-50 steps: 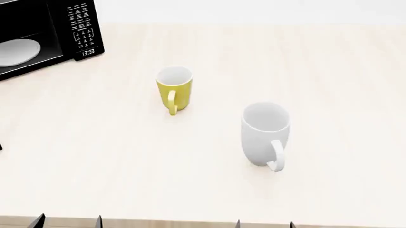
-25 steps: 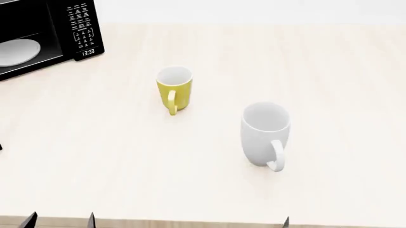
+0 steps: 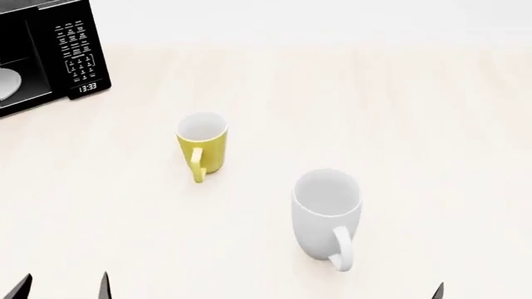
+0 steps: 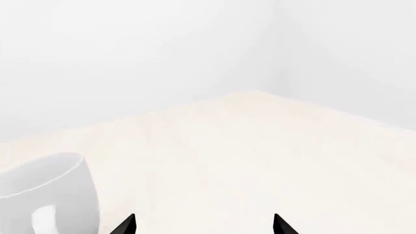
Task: Put the yellow and white mug to the front of the white mug.
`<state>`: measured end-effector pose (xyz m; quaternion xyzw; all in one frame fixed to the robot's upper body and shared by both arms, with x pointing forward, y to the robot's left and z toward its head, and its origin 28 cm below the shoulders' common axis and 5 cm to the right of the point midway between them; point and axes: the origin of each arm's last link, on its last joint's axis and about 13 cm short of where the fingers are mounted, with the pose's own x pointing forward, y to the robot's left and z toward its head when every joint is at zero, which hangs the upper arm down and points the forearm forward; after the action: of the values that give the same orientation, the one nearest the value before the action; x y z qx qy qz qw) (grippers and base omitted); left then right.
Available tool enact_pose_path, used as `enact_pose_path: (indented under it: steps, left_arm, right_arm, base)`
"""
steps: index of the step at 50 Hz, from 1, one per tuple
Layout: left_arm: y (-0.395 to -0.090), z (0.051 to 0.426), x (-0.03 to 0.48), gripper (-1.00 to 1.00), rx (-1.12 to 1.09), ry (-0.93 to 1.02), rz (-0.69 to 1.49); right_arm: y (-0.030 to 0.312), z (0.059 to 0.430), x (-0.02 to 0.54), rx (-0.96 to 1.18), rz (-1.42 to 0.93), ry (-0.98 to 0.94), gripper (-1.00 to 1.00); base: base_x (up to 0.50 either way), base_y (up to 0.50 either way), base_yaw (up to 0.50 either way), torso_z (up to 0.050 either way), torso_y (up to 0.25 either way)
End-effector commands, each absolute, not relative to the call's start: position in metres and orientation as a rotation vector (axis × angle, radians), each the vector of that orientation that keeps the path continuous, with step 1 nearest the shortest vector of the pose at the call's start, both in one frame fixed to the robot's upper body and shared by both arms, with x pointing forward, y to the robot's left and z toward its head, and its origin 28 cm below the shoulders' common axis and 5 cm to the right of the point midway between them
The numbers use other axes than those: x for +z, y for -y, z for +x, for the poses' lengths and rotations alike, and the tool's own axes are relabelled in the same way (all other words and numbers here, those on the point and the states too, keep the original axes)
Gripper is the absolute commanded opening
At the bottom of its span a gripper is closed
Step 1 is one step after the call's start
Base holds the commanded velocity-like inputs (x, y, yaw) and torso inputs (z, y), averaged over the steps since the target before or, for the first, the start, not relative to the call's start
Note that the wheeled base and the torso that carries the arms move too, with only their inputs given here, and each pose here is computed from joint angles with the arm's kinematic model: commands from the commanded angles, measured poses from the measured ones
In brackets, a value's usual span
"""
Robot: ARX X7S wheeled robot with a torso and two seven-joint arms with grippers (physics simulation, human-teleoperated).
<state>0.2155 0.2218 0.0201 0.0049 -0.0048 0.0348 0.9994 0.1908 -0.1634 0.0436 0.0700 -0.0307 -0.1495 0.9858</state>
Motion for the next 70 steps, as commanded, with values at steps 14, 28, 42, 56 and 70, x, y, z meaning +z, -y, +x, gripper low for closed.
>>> enact_pose_path:
  steps: [14, 28, 42, 56, 70]
  left_arm:
    - [-0.2224, 0.2158, 0.0201, 1.00, 0.058, 0.013, -0.008]
    - [-0.2224, 0.2156, 0.0194, 1.00, 0.053, 0.010, -0.014]
    - [-0.2217, 0.2164, 0.0181, 1.00, 0.051, 0.005, -0.011]
    - [-0.2206, 0.2154, 0.0174, 1.00, 0.041, 0.002, -0.003]
    - [-0.2201, 0.2167, 0.0161, 1.00, 0.041, -0.005, 0.005]
  right_arm:
    - [0.1640, 0.1884, 0.0479, -0.285, 0.161, 0.105, 1.00]
    - [0.1631, 0.1886, 0.0487, -0.278, 0.168, 0.110, 1.00]
    - [0.1622, 0.1899, 0.0467, -0.308, 0.146, 0.093, 1.00]
    - [0.1614, 0.1917, 0.0456, -0.292, 0.145, 0.094, 1.00]
    - [0.1612, 0.1911, 0.0455, -0.300, 0.150, 0.084, 1.00]
  base:
    - [0.48, -0.19, 0.00, 0.000, 0.000]
    - [0.50, -0.14, 0.00, 0.000, 0.000]
    - [0.14, -0.04, 0.00, 0.000, 0.001]
    - [0.03, -0.14, 0.00, 0.000, 0.000]
    - [0.00, 0.00, 0.00, 0.000, 0.000]
